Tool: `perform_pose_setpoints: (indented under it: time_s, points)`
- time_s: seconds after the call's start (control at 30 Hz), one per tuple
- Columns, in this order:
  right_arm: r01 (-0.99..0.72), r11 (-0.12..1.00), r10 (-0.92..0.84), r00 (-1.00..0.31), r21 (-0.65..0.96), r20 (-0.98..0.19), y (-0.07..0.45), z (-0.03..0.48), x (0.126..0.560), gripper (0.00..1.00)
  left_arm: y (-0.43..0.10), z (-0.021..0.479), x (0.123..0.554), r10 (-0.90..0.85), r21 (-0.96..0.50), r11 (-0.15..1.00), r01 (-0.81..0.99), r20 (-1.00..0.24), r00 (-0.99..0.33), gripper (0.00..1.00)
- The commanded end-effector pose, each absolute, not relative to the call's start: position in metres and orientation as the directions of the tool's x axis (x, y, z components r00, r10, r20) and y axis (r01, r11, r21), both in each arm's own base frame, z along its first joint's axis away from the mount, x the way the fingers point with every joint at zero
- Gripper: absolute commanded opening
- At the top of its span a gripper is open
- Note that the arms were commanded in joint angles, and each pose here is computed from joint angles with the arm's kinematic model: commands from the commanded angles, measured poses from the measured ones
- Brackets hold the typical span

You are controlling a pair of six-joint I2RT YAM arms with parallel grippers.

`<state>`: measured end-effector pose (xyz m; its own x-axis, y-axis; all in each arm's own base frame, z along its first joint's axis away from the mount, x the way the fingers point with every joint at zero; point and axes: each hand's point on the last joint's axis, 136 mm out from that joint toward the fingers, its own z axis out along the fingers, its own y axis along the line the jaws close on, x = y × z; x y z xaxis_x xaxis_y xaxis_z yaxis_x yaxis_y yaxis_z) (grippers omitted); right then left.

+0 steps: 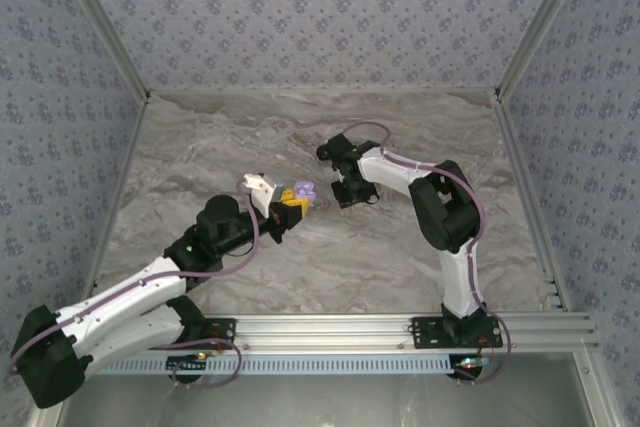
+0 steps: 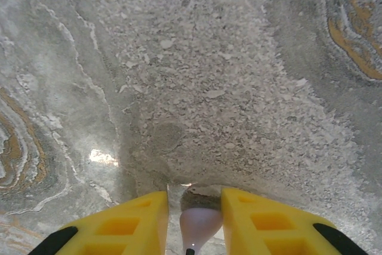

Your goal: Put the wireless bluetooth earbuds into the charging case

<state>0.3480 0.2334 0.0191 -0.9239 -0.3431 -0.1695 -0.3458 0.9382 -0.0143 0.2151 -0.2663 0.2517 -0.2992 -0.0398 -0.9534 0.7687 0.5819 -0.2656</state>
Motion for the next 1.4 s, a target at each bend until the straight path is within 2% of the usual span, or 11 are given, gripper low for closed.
perform_pose_setpoints:
  time_s: [0.0, 0.2, 0.37, 0.8, 1.37]
  points:
    - [-0.346, 0.938, -0.347, -0.935, -0.026, -0.069, 0.231, -0.001, 0.329, 0.28, -0.268, 0.272, 0.216, -0.081, -0.259, 0.575, 0.776, -0.962, -0.261, 0.11]
    - [-0.352, 0.935, -0.354, -0.932, -0.043, -0.081, 0.228, 0.0, 0.332, 0.23, -0.269, 0.269, 0.217, -0.076, -0.261, 0.578, 0.773, -0.961, -0.267, 0.11]
    - [-0.348, 0.938, -0.346, -0.929, -0.011, -0.133, 0.232, 0.008, 0.336, 0.22, -0.271, 0.261, 0.221, -0.067, -0.27, 0.59, 0.761, -0.956, -0.287, 0.11]
    - [-0.357, 0.905, -0.277, -0.908, 0.233, -0.315, 0.245, 0.049, 0.34, 0.22, -0.282, 0.221, 0.245, -0.068, -0.34, 0.606, 0.719, -0.923, -0.378, 0.09]
    - [-0.344, 0.817, -0.107, -0.879, 0.463, -0.464, 0.239, 0.12, 0.334, 0.22, -0.279, 0.201, 0.264, -0.107, -0.325, 0.63, 0.705, -0.936, -0.336, 0.1]
